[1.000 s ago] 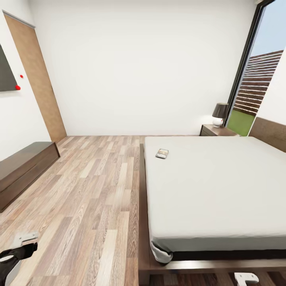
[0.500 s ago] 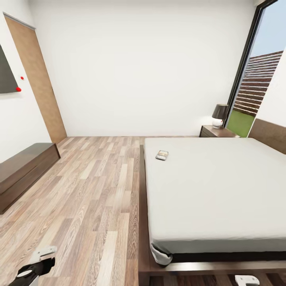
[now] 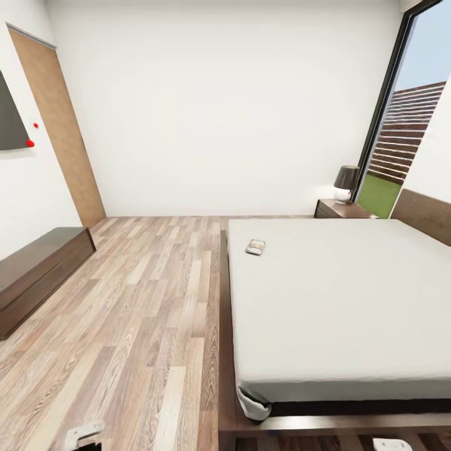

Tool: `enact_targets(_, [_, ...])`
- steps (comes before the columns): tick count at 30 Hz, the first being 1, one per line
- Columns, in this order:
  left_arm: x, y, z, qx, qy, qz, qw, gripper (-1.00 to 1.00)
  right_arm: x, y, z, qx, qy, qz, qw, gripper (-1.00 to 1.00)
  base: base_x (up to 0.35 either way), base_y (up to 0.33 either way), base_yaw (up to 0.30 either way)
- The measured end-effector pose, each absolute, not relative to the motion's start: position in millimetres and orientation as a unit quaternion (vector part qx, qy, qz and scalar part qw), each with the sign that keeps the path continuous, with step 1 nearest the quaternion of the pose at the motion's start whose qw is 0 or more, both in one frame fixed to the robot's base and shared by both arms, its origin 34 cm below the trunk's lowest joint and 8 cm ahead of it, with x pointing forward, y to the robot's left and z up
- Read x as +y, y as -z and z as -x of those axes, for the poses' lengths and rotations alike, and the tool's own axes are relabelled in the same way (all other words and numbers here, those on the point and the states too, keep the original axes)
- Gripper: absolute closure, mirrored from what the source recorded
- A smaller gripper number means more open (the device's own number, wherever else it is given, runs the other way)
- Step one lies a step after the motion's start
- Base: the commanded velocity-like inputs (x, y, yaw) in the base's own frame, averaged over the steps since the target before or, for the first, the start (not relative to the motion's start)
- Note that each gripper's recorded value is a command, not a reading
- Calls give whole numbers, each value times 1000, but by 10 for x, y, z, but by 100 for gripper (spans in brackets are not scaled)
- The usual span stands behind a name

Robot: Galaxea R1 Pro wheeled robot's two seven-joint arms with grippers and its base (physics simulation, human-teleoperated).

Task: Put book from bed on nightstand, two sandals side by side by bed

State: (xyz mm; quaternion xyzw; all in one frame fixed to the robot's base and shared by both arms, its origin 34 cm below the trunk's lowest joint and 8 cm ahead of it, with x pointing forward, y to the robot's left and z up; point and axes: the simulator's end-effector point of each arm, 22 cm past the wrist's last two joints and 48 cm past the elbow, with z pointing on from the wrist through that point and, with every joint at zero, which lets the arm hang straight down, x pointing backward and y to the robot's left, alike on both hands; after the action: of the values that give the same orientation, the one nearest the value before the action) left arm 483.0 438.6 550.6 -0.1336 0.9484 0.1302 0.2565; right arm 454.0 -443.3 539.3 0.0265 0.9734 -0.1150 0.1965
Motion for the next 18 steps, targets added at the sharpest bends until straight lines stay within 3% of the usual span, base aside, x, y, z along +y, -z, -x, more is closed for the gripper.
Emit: enact_targets(18, [4028, -5588, -4505, 953, -114, 126, 251, -100, -4436, -5640, -4434, 970, 116, -26, 214, -100, 0, 0, 0])
